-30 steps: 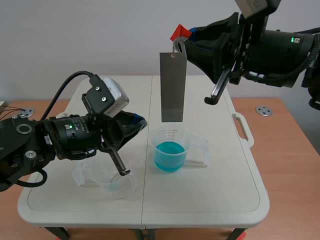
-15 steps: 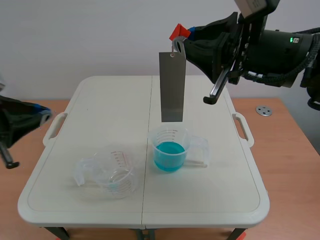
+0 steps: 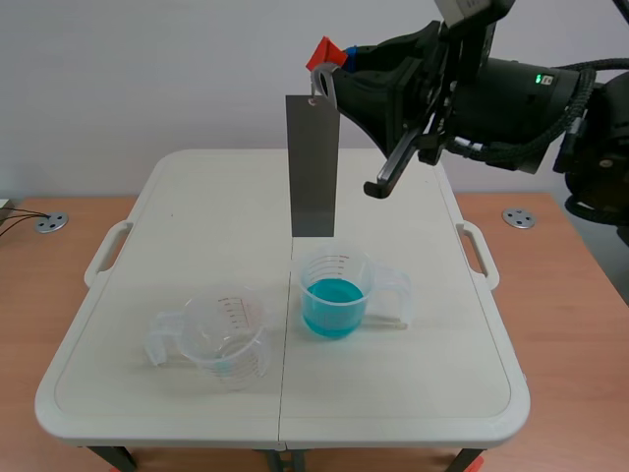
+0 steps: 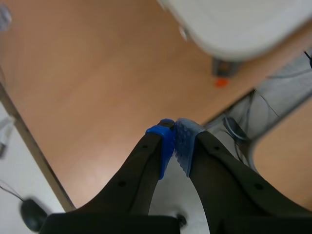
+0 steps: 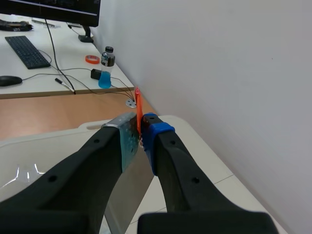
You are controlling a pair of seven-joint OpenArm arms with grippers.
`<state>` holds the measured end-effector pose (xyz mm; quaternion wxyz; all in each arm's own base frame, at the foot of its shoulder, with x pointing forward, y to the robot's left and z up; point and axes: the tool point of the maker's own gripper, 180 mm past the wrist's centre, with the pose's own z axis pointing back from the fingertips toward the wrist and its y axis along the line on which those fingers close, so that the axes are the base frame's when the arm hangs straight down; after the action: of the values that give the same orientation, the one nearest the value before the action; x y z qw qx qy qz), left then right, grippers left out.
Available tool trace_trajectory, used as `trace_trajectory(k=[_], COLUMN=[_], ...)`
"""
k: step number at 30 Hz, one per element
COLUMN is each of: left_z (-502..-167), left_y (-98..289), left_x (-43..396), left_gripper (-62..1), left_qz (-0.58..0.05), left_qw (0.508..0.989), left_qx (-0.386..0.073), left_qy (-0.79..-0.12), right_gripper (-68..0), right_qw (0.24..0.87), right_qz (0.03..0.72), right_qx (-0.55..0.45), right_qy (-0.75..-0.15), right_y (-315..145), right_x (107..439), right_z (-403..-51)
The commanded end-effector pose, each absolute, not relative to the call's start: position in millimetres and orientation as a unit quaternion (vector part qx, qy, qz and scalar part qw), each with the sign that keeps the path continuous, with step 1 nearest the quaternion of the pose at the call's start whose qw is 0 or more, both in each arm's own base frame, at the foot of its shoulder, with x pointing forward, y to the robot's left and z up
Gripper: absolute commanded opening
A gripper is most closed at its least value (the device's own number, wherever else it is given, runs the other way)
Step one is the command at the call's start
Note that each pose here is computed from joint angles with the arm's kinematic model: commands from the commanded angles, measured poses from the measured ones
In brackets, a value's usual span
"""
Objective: Hold the metal plate by the orange handle, dip it into the blue solution, take it out and point at it, then put the plate back in the beaker on the left.
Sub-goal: 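Raise the plate and point at it, then put the plate into the left beaker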
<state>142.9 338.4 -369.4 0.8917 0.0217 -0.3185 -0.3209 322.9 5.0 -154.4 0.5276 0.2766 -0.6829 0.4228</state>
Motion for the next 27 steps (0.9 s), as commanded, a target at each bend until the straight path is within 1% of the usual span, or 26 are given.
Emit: trace_trajectory(k=[1, 4, 7, 11, 16, 18, 21, 24, 27], left_z=[-380.3, -398.5, -418.4, -442.3, -464.7, -470.9, -479.7, -485.8, -489.7], left_y=[332.3, 332.0, 321.4, 284.8, 226.3, 204.8, 182.7, 171.6, 170.6], left_x=[128.6, 96.5, 66.9, 33.2, -3.6, -14.3, -24.3, -25.6, -22.9], left_gripper=[-59.4, -59.4, -59.4, -59.4, -59.4, -59.4, -59.4, -59.4, -59.4], left_qz=[-0.306, -0.280, -0.269, -0.266, -0.290, -0.298, -0.319, -0.323, -0.321], left_qw=[0.899, 0.916, 0.927, 0.934, 0.929, 0.926, 0.918, 0.915, 0.916], left_qx=[0.010, 0.005, -0.006, -0.047, -0.108, -0.130, -0.150, -0.161, -0.162], left_qy=[-0.313, -0.287, -0.260, -0.232, -0.201, -0.193, -0.182, -0.179, -0.179], right_gripper=[-66.2, -66.2, -66.2, -66.2, -66.2, -66.2, -66.2, -66.2, -66.2], right_qw=[0.505, 0.504, 0.499, 0.498, 0.494, 0.494, 0.492, 0.494, 0.496], right_qz=[0.427, 0.433, 0.442, 0.443, 0.454, 0.457, 0.460, 0.464, 0.467], right_qx=[0.282, 0.290, 0.298, 0.313, 0.329, 0.333, 0.343, 0.350, 0.356], right_qy=[-0.695, -0.689, -0.683, -0.676, -0.665, -0.660, -0.654, -0.646, -0.640], right_y=[10.4, 20.2, 31.3, 45.8, 66.8, 74.9, 86.4, 96.1, 103.1], right_x=[320.8, 317.4, 313.6, 308.2, 298.3, 295.1, 289.8, 285.1, 280.9], right_z=[-138.8, -141.3, -142.3, -144.8, -149.6, -151.4, -152.1, -154.9, -157.2])
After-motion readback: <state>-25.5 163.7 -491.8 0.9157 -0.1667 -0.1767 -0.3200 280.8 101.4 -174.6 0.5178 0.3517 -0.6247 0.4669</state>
